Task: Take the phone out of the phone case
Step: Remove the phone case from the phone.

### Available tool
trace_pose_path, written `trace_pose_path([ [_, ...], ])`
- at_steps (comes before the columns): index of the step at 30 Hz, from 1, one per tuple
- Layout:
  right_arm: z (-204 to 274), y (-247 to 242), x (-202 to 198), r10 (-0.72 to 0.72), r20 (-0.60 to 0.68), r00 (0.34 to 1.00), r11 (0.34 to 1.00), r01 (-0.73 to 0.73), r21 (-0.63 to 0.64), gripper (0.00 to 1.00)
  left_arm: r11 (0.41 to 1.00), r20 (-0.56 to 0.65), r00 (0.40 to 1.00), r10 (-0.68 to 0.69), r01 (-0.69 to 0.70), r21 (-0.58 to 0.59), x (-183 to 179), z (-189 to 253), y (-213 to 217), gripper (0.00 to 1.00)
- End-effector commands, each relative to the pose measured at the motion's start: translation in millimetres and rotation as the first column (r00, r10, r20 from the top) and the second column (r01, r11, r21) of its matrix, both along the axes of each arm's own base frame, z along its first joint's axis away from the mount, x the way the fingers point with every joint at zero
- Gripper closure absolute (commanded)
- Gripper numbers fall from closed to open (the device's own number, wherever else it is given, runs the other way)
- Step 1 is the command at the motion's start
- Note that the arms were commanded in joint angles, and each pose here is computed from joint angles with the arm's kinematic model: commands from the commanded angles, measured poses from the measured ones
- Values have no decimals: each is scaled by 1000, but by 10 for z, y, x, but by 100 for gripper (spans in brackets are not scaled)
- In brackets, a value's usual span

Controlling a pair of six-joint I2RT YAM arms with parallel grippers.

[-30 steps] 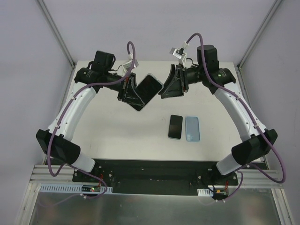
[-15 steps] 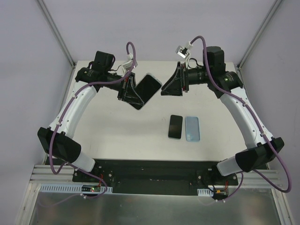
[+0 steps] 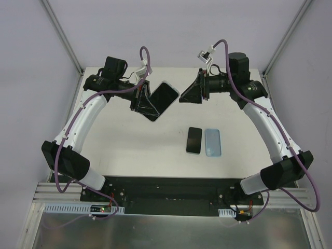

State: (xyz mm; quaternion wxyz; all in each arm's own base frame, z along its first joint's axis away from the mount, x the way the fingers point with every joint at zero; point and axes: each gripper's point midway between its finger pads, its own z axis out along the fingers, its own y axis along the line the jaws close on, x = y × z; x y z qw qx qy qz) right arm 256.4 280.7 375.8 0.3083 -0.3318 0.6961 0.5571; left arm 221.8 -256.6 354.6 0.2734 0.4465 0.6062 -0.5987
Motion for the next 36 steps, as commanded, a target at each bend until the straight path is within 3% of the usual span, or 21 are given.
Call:
trace_pose_path([
  [1,228,-42,-105,-1,45,999,999,-1,47,39,987,44,994,-98,103,-125,-196,316,41,100],
  [36,231,-89,128,-88,-12,996,992,89,86,34,999,-14,1000,-16,15,-37,-16,195,4,100],
])
